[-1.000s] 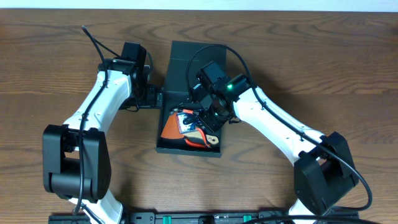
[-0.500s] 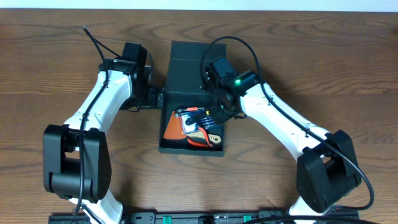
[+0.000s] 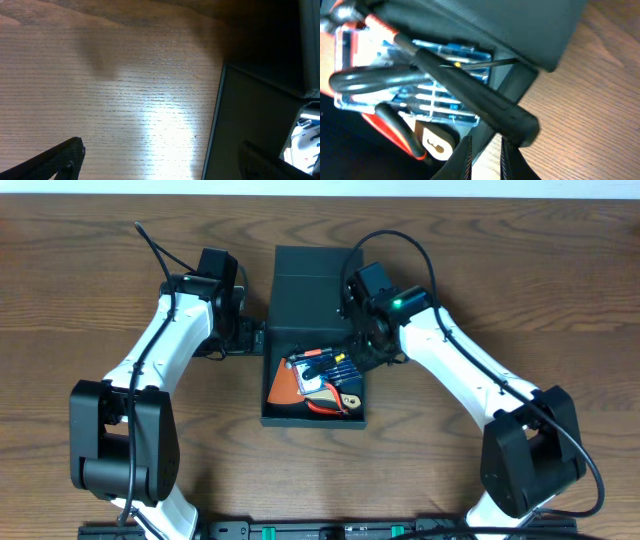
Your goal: Pack container
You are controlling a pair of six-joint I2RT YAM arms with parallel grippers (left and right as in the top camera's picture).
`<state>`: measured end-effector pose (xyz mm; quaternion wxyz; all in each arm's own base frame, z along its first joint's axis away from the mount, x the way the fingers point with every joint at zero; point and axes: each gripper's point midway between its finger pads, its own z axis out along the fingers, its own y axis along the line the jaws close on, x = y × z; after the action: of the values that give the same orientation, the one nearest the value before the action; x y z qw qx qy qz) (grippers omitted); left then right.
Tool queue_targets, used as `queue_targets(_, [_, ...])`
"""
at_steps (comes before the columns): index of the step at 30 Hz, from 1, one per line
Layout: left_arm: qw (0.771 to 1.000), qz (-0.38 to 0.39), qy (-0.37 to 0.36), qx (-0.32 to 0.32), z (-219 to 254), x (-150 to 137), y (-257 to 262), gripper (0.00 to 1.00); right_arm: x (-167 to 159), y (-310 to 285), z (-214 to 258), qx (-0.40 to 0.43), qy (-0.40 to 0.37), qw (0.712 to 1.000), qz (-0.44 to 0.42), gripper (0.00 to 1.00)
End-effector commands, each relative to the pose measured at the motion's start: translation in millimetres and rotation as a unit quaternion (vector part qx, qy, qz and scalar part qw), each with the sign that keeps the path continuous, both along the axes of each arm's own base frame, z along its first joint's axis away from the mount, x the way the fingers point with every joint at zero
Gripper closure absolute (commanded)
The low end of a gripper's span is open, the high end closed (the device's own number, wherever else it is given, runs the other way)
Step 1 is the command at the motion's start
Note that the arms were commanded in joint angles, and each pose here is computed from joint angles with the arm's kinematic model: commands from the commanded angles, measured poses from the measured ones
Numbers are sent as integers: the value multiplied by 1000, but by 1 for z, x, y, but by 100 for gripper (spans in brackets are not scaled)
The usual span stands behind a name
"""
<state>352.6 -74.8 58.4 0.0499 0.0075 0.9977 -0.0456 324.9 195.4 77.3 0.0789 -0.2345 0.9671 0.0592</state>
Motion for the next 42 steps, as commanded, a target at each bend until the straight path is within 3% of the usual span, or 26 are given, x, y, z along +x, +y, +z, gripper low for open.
queue_targets(1, [1000, -8, 9, -1, -4, -4, -1, 4, -11, 15, -5, 1, 4, 998, 56, 87])
queue_targets(5, [1000, -8, 9, -1, -4, -4, -1, 4, -9, 23, -4, -5, -15, 997, 69, 86])
queue_targets(14, [1000, -8, 10, -1, -4, -4, -1, 4, 17, -24, -4, -48, -30, 997, -59, 99])
queue_targets(23, [1000, -8, 9, -1, -4, -4, -1, 4, 28, -54, -5, -52, -24, 993, -102, 99])
queue_targets(35, [1000, -8, 10, -1, -4, -4, -1, 4, 25, -40, -4, -31, -19, 995, -88, 99])
queue_targets(42, [1000, -8, 10, -1, -4, -4, -1, 4, 17, 1, -1, 37, -11, 999, -12, 99])
